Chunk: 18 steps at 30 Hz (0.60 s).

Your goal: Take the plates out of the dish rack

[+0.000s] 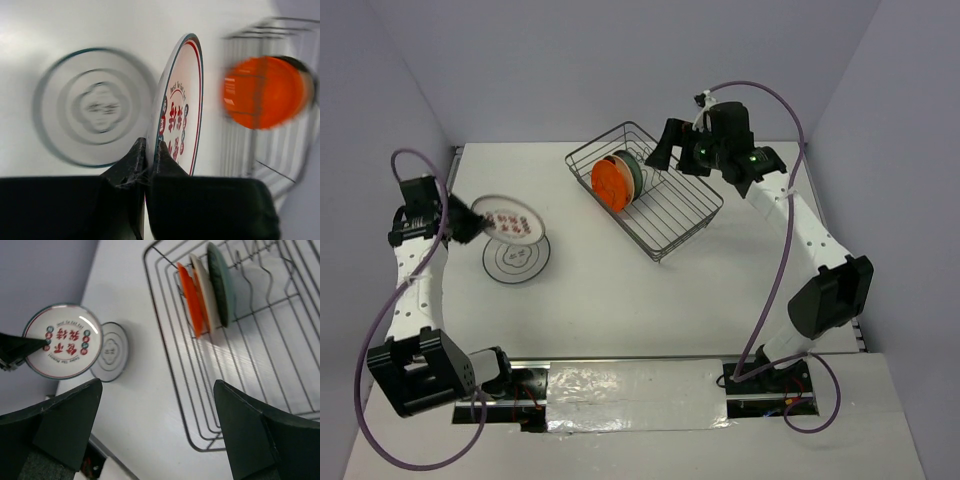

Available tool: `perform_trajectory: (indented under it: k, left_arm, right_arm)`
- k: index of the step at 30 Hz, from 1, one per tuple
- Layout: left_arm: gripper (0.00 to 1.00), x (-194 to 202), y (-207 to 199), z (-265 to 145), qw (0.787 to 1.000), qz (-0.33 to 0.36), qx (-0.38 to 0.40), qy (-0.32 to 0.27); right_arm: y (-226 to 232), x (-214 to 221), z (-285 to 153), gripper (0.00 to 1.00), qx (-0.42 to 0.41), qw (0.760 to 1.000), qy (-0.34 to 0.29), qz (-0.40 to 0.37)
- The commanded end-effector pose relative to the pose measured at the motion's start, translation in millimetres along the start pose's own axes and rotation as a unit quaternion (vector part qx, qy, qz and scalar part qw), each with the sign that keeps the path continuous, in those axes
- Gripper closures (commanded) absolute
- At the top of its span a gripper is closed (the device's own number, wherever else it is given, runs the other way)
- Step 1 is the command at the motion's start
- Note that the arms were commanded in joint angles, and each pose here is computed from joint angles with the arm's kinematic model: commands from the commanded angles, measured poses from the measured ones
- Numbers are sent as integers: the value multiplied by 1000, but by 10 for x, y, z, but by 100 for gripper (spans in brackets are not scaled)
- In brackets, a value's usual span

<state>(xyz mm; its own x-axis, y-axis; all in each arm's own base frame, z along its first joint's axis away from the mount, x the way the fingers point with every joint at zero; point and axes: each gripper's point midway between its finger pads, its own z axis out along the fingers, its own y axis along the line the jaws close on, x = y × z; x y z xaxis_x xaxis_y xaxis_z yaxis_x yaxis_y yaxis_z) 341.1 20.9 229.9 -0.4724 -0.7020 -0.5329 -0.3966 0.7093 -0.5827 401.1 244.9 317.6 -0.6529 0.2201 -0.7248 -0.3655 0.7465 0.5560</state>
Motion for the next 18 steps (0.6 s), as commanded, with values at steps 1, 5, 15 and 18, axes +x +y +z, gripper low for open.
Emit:
perform_trajectory:
  k: [1, 5, 15, 18]
  left_arm:
    - [100, 254, 678, 5, 992, -78, -95, 25]
    - [95, 397, 890, 214, 991, -103, -80, 29]
    - [15, 748, 1276, 397, 981, -122, -131, 76]
    - [1, 848, 1474, 456, 968, -128, -183, 111]
  right_arm:
    - [-131, -98, -198, 0, 56, 997, -27, -44]
    - [-189, -19, -171, 0, 60, 997, -14, -55]
    - [-355, 227, 26, 0, 75, 991, 38, -103]
    - [-446, 302, 139, 0, 96, 986, 70, -117]
